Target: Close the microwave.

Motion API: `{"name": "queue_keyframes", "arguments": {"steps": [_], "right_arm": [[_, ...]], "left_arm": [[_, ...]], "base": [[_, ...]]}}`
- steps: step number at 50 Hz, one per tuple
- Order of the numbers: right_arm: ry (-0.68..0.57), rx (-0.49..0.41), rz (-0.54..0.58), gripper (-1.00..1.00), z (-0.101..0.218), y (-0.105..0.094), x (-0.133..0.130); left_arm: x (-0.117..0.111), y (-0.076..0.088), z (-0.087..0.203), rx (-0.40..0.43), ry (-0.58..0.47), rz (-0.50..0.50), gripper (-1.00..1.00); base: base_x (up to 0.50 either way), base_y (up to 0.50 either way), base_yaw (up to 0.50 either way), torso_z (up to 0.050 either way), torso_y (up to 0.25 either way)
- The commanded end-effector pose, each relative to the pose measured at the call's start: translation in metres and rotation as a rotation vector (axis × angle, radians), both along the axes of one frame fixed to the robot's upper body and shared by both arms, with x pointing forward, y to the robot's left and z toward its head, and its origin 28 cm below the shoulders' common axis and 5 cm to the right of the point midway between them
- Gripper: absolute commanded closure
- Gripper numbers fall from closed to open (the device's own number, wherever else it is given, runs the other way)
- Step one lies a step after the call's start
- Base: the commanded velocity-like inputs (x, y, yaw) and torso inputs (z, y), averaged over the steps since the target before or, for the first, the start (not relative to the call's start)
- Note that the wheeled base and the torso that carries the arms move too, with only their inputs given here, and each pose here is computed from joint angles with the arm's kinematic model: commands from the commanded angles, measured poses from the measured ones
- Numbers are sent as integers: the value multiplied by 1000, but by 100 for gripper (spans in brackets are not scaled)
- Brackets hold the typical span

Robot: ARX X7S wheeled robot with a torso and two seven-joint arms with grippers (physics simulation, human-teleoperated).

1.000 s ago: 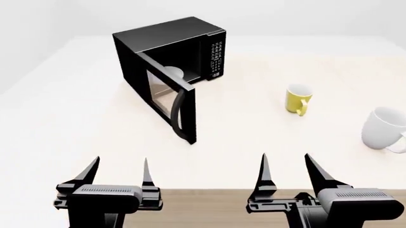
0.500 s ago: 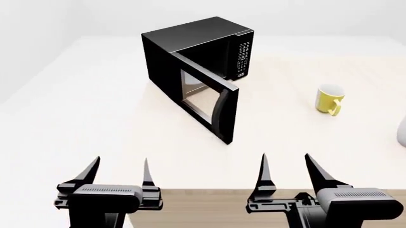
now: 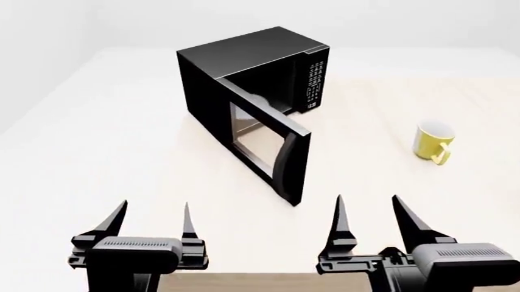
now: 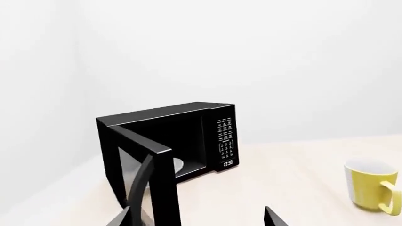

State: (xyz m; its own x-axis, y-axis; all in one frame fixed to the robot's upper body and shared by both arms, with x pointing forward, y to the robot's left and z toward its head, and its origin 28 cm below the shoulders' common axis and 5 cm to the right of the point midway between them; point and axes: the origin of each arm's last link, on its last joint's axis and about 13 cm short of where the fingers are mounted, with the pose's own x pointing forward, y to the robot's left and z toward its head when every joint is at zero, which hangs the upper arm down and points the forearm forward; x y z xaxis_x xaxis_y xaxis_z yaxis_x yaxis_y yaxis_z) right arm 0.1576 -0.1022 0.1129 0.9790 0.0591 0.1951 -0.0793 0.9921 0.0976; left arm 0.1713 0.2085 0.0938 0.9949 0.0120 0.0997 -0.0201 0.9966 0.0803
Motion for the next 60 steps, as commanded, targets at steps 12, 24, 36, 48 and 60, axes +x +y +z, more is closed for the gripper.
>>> {"name": "queue_keyframes", "arguments": {"steps": [12, 24, 36, 48, 60], "right_arm": [[-14, -2, -19, -100, 8, -1, -5], [-16, 3, -16, -100, 9, -2, -5], [-23, 4, -17, -100, 8, -1, -5], [-54, 26, 13, -100, 12, -1, -8], [-47, 24, -16, -100, 16, -2, -9]], "left_arm": [[1, 0, -1, -1, 0, -2, -100], [1, -1, -1, 0, 1, -4, -100], [1, 1, -2, 0, -1, 3, -100], [1, 0, -1, 0, 0, 2, -100], [1, 0, -1, 4, 1, 4, -100]], "base": [[254, 0, 0, 0, 0], [0, 329, 0, 0, 0], [0, 381, 0, 0, 0], [3, 0, 0, 0, 0], [480, 0, 0, 0, 0]]}}
